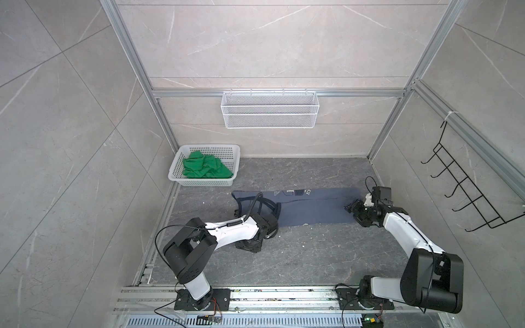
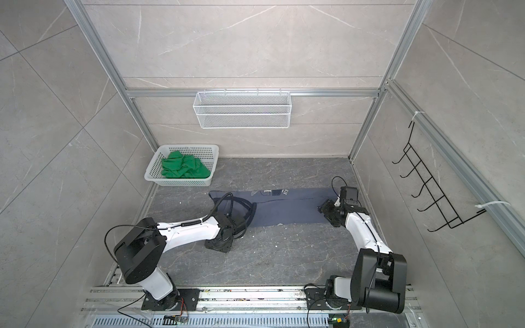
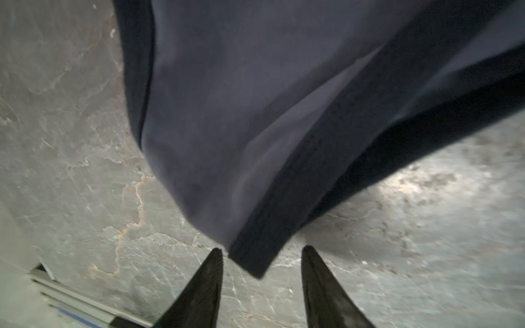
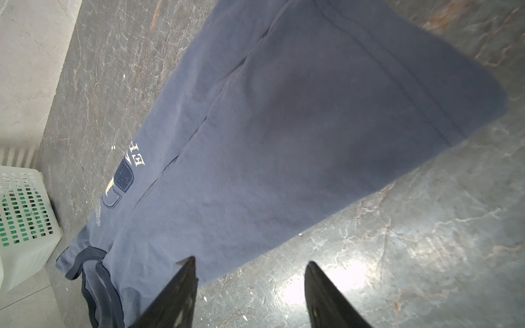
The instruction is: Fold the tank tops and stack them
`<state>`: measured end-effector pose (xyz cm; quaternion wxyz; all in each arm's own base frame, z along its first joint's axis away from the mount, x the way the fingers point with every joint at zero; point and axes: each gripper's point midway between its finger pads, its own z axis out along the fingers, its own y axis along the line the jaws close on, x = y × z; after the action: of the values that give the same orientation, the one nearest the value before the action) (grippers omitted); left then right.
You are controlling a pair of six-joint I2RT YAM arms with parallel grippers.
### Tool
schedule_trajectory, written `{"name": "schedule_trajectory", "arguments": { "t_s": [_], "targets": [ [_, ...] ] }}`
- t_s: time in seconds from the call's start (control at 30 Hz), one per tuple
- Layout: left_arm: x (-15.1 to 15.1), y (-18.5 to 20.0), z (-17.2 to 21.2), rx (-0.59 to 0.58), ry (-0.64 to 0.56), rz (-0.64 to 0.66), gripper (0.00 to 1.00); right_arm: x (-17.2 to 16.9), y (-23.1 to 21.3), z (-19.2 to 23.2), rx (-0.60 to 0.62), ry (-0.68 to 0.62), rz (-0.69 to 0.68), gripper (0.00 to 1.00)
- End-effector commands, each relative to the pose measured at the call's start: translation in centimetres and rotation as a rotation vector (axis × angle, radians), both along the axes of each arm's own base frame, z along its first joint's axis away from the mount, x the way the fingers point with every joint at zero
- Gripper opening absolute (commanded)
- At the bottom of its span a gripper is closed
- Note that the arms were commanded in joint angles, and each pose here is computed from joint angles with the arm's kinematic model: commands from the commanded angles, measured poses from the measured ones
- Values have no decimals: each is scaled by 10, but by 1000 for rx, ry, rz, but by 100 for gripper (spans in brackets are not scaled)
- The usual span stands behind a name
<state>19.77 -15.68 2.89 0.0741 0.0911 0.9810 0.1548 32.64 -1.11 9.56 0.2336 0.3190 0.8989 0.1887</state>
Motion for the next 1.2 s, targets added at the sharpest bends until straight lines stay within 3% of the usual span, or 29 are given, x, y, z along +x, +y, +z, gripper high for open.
{"name": "schedule_trajectory", "arguments": {
  "t_s": [0.0, 0.13, 0.37, 0.57, 0.8, 1.03, 1.13, 1.17],
  "targets": [
    [16, 9, 7, 20, -69, 45, 38, -4, 3, -6, 0, 15, 27, 62],
    [25, 13, 15, -17, -101, 65, 25, -7, 2, -10, -5, 27, 24, 62],
    [43, 7, 30, -192, -107, 98, 9, -5, -1, -10, -17, 31, 13, 62],
    [71, 5, 47, -358, -102, 148, 8, 9, -7, -18, -31, 55, -6, 62],
    [117, 26, 49, -415, -95, 239, 11, 20, -18, -40, -59, 118, -50, 61],
    [154, 53, 40, -330, -104, 294, 22, 24, -36, -59, -133, 196, -91, 60],
    [157, 68, 33, -260, -99, 326, 25, 26, -38, -61, -138, 208, -94, 60],
    [156, 71, 33, -251, -102, 337, 30, 27, -37, -60, -138, 203, -93, 60]
  ]
}}
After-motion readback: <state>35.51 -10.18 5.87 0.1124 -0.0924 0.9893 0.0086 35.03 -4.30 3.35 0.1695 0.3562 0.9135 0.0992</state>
